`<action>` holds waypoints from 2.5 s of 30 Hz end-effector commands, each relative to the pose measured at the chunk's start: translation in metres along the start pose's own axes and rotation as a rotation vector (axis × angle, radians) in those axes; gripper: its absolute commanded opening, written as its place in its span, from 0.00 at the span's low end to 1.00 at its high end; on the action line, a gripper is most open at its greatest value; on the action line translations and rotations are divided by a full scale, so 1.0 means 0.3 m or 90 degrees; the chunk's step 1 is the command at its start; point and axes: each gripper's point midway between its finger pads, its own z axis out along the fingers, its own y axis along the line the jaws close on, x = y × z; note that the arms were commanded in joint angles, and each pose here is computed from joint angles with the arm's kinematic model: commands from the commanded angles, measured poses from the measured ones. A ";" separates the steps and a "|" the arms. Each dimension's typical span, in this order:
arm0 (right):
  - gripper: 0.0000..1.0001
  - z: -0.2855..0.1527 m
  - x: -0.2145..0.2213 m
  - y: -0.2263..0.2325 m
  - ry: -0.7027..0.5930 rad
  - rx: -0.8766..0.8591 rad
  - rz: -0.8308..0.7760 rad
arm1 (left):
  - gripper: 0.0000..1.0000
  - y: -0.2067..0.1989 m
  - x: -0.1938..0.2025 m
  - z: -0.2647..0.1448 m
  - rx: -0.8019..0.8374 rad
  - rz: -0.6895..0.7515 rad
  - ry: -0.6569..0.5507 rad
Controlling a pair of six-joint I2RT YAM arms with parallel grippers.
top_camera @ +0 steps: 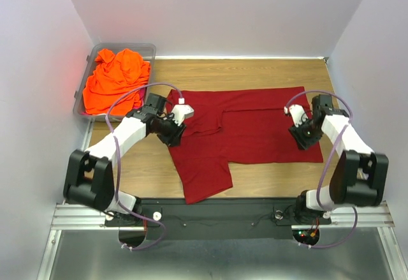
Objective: Fold and stack the t-shirts
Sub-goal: Fold the tshirt
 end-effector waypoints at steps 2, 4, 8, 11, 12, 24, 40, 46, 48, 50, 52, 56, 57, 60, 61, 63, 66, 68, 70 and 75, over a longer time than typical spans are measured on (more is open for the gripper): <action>0.48 -0.071 0.071 -0.020 0.020 0.068 -0.123 | 0.50 -0.052 -0.062 -0.108 -0.023 0.100 -0.031; 0.48 -0.076 0.088 -0.022 0.030 0.076 -0.138 | 0.51 -0.070 -0.044 -0.111 -0.010 0.102 -0.009; 0.48 -0.063 0.156 -0.023 0.075 0.082 -0.211 | 0.53 -0.073 0.000 -0.107 -0.004 0.122 0.026; 0.48 -0.044 0.185 -0.022 0.090 0.080 -0.245 | 0.54 -0.075 0.011 -0.113 -0.003 0.132 0.036; 0.49 -0.040 0.189 -0.025 0.093 0.078 -0.247 | 0.54 -0.076 0.009 -0.115 -0.002 0.134 0.035; 0.56 -0.031 0.225 -0.070 0.154 0.050 -0.334 | 0.56 -0.109 0.002 -0.122 0.037 0.132 0.035; 0.60 -0.009 0.290 -0.142 0.172 -0.005 -0.355 | 0.56 -0.100 -0.046 -0.134 0.032 0.101 0.039; 0.55 0.021 0.288 -0.116 0.153 -0.030 -0.346 | 0.56 -0.095 -0.040 -0.130 0.028 0.097 0.047; 0.53 0.020 0.286 -0.111 0.148 -0.031 -0.348 | 0.56 -0.095 -0.030 -0.128 0.027 0.096 0.051; 0.53 0.021 0.279 -0.108 0.140 -0.031 -0.347 | 0.56 -0.093 -0.026 -0.124 0.024 0.095 0.051; 0.51 0.030 0.291 -0.099 0.145 -0.039 -0.345 | 0.56 -0.093 -0.016 -0.117 0.024 0.095 0.054; 0.42 0.053 0.330 -0.069 0.159 -0.058 -0.346 | 0.55 -0.087 -0.002 -0.114 0.020 0.099 0.062; 0.40 0.057 0.336 -0.063 0.159 -0.058 -0.346 | 0.55 -0.084 0.002 -0.111 0.018 0.100 0.064; 0.38 0.074 0.361 -0.042 0.164 -0.062 -0.347 | 0.55 -0.081 0.017 -0.104 0.018 0.101 0.071; 0.35 0.083 0.375 -0.037 0.170 -0.061 -0.349 | 0.54 -0.083 0.020 -0.098 0.020 0.111 0.074; 0.27 0.089 0.376 -0.041 0.169 -0.055 -0.349 | 0.54 -0.086 0.042 -0.085 0.019 0.125 0.086; 0.14 0.090 0.362 -0.048 0.161 -0.049 -0.337 | 0.54 -0.116 0.088 -0.054 0.027 0.167 0.113; 0.07 0.090 0.358 -0.051 0.159 -0.048 -0.331 | 0.54 -0.118 0.127 -0.035 0.022 0.198 0.131; 0.01 0.089 0.354 -0.055 0.158 -0.046 -0.328 | 0.54 -0.120 0.145 -0.022 0.020 0.219 0.139; 0.01 0.090 0.358 -0.051 0.161 -0.048 -0.327 | 0.54 -0.140 0.185 0.003 0.037 0.250 0.158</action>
